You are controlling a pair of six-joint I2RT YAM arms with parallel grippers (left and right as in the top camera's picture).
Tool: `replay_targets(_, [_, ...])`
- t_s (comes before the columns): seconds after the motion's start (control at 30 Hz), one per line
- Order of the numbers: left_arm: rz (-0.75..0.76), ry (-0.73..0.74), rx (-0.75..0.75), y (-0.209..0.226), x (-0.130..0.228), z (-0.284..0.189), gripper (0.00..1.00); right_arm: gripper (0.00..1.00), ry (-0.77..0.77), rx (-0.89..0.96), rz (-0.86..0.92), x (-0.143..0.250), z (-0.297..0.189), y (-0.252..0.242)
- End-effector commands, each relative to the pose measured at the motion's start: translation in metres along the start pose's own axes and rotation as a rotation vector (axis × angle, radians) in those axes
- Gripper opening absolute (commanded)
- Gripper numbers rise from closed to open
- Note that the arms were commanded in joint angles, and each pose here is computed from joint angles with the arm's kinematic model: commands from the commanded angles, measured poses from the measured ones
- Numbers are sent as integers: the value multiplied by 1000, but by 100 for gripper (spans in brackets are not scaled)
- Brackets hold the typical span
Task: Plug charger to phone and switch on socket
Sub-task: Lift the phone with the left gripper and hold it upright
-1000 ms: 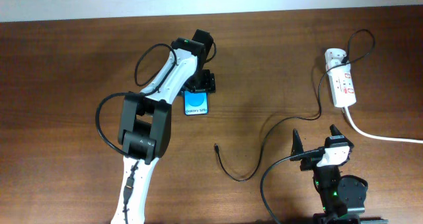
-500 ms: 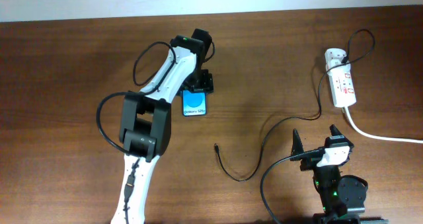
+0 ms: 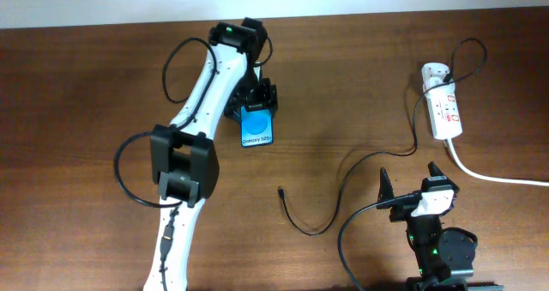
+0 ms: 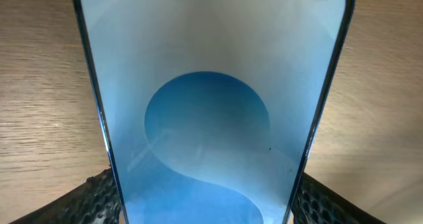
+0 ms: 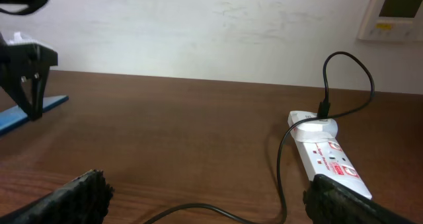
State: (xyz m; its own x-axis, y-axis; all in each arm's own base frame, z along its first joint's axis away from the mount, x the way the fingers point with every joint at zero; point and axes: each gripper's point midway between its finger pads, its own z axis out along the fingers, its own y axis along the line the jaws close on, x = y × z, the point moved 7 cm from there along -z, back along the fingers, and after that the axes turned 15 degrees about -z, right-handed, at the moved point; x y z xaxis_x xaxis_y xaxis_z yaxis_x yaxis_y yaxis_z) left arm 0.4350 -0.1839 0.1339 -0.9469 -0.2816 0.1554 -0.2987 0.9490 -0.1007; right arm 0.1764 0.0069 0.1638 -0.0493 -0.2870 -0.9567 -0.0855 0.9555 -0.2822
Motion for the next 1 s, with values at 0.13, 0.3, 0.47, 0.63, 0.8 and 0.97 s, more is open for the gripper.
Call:
replay_targets(0.13, [-1,345,631,5,-1,-53,80,98,3,-2,0,2,0,1])
replay_targets(0.3, [-99,524,1041,17,-12,-96,80,98,3,-3,0,2,0,1])
replay_targets(0.47, [-129,636,1272,17,-14,-122,77,98,3,-2,0,2,0,1])
replay_targets(0.63, [-227,712,1234,17,-14,-122,78,98,3,-3,0,2,0,1])
replay_targets(0.8, [-260,720,1233,23,-18,-124,79,98,3,-3,0,2,0,1])
replay_targets(0.97, [-285,731,1228,25,-19,-124,79,98,3,-2,0,2,0,1])
